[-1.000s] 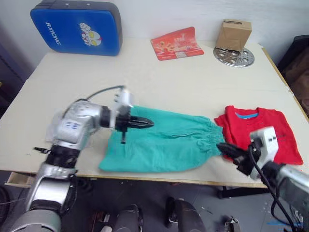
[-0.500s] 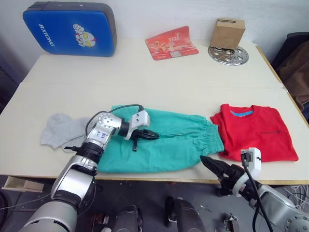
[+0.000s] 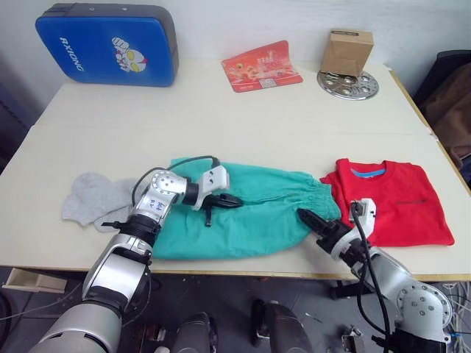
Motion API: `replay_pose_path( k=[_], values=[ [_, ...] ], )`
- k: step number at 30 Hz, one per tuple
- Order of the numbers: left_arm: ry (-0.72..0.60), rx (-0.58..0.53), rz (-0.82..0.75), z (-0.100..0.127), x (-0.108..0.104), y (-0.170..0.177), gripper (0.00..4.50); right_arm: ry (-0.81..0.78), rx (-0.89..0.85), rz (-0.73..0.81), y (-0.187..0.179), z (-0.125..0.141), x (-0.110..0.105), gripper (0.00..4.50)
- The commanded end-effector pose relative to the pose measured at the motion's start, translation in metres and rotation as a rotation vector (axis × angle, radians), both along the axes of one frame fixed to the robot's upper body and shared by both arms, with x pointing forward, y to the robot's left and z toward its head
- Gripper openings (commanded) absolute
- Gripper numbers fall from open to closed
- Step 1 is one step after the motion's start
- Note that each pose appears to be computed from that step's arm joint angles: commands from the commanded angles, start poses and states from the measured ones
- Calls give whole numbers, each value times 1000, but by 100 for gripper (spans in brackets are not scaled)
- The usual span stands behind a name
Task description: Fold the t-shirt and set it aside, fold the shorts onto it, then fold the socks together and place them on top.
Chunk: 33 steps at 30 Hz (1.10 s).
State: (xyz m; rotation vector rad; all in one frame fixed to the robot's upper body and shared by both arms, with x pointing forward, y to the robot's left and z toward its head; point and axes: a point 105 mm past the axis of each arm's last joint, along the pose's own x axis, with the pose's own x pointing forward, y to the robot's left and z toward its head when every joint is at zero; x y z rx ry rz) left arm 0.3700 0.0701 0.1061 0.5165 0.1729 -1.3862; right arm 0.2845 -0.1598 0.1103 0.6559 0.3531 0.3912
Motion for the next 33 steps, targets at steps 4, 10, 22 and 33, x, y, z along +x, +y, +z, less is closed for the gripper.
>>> replay_pose_path(
  k=[4, 10, 22, 33],
  values=[
    [36, 58, 112, -26, 4, 12, 0, -281, -170, 216, 31, 51, 2, 1],
    [26, 53, 193, -28, 11, 14, 0, -469, -298, 515, 90, 78, 12, 1],
    [19, -124, 385, 6, 28, 35, 38, -598, -431, 803, 168, 79, 34, 0],
    [-91, -406, 600, 117, 22, 115, 341, -709, -351, 995, 196, 91, 18, 218]
  ],
)
